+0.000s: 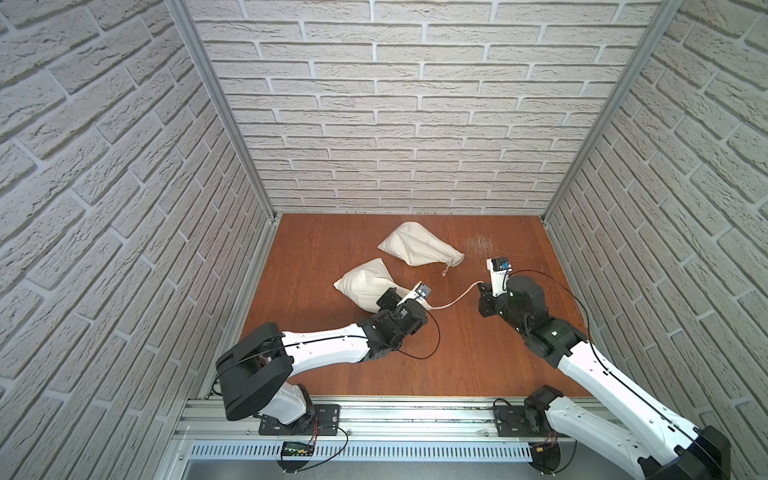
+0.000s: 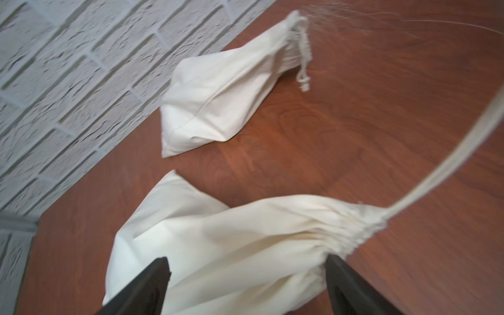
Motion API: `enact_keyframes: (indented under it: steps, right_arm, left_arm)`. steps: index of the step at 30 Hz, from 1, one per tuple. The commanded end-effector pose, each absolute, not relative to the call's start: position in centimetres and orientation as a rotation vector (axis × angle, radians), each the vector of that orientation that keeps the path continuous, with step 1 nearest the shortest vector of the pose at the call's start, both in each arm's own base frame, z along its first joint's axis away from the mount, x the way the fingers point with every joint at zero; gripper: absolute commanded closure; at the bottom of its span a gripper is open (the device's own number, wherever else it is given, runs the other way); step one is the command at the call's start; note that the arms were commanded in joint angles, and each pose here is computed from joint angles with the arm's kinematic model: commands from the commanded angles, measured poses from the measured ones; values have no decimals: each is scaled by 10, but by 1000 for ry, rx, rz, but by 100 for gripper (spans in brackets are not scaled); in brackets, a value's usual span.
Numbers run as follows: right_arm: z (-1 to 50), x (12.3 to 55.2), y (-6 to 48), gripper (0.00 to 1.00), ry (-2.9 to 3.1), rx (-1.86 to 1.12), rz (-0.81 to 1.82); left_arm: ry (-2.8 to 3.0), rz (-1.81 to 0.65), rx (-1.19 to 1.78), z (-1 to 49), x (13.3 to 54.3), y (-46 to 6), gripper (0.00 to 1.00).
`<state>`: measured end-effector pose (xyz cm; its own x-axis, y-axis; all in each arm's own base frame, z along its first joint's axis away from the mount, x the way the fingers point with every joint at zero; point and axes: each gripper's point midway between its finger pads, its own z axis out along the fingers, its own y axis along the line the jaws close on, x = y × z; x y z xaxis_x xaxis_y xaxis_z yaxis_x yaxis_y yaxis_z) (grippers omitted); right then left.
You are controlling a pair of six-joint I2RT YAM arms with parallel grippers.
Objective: Close the soil bag
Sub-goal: Frap the soil bag at the center of the board, then place the soil bag at the center of the board.
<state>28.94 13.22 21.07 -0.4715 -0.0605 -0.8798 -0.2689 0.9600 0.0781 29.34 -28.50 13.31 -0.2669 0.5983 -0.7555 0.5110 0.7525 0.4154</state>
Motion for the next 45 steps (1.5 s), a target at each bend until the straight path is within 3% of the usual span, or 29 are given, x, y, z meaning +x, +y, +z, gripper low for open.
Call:
enact_keyframes:
  steps: [1,6,9,11,15,18,22,26,36,42,45]
  right_arm:
    - [223,288,129,97,2023,-220,240]
    - [227,284,124,97,2015,-216,230]
    - [230,282,122,97,2008,-212,225]
    - [232,280,119,97,2006,-211,215]
    - [236,279,105,97,1997,-178,143]
    - [236,280,92,97,1992,-136,69]
    - [234,283,80,97,1993,-80,37]
    - [231,283,82,97,1994,-77,72]
    - [179,307,136,97,2145,-209,212]
    - [130,307,199,97,2209,-372,346]
    - [115,306,226,97,2230,-479,374]
  left_arm:
    - [1738,-55,1142,148,283,-341,7]
    - [1732,-63,1338,130,280,-364,9]
    - [1748,-48,1361,122,288,-368,16]
    - [1778,-24,1358,114,296,-364,30]
    - [1869,34,1242,108,311,-334,69]
    - [1973,104,1089,102,322,-293,81]
    - [2176,451,684,87,348,-202,86]
    - [2302,637,298,75,340,-127,86]
    - [2379,653,-352,65,307,-31,84]
    - [2379,522,-612,52,304,9,82]
    - [2349,525,-595,64,309,14,80]
